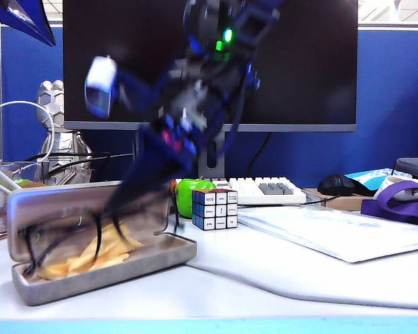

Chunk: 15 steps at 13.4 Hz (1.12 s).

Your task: Pick up the glasses, fold the temples of the glasses, place the glasses into the glasses case, and finally close the glasses case.

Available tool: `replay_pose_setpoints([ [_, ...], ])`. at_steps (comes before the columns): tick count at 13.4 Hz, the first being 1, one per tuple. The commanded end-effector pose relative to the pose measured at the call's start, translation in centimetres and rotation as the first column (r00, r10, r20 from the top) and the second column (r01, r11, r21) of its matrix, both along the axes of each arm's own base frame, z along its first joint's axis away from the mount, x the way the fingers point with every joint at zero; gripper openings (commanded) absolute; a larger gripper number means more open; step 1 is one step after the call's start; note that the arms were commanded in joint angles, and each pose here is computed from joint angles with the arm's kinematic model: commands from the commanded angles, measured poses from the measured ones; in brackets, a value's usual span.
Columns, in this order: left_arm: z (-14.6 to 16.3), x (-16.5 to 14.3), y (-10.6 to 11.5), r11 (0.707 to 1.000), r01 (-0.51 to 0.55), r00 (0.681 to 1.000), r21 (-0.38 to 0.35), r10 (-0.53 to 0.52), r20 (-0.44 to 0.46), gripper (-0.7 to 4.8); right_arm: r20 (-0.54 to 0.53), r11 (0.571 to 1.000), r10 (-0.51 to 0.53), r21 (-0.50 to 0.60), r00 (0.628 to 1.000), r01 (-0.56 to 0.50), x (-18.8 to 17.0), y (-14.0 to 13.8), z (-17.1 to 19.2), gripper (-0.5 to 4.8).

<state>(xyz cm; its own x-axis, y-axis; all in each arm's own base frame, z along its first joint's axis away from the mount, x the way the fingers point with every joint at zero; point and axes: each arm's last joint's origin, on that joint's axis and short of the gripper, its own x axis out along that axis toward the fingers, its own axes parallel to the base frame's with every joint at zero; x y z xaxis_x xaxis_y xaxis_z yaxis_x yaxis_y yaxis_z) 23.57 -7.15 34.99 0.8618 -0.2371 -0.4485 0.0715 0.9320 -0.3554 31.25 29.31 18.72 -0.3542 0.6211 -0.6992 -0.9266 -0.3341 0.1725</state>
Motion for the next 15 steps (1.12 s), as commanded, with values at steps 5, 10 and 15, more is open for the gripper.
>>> replay_pose_setpoints([
  [5, 0.0, -0.1, 0.0, 1.0, 0.005, 1.0, 0.005, -0.005, -0.009, -0.05, -0.188, 0.998, 0.01, -0.06, 0.982, -0.021, -1.1, -0.8, -0.8, -0.04],
  [10, -0.1, 0.0, 0.0, 1.0, 0.005, 1.0, 0.006, -0.005, -0.013, -0.05, -0.136, 0.998, 0.012, -0.066, 0.991, -0.021, -0.9, -0.6, -0.8, -0.05],
  [15, -0.5, 0.4, -0.1, 1.0, 0.006, 1.0, 0.011, -0.006, -0.029, -0.05, 0.033, 0.992, 0.046, -0.118, 0.998, -0.042, -0.6, 0.0, -1.1, 0.45],
])
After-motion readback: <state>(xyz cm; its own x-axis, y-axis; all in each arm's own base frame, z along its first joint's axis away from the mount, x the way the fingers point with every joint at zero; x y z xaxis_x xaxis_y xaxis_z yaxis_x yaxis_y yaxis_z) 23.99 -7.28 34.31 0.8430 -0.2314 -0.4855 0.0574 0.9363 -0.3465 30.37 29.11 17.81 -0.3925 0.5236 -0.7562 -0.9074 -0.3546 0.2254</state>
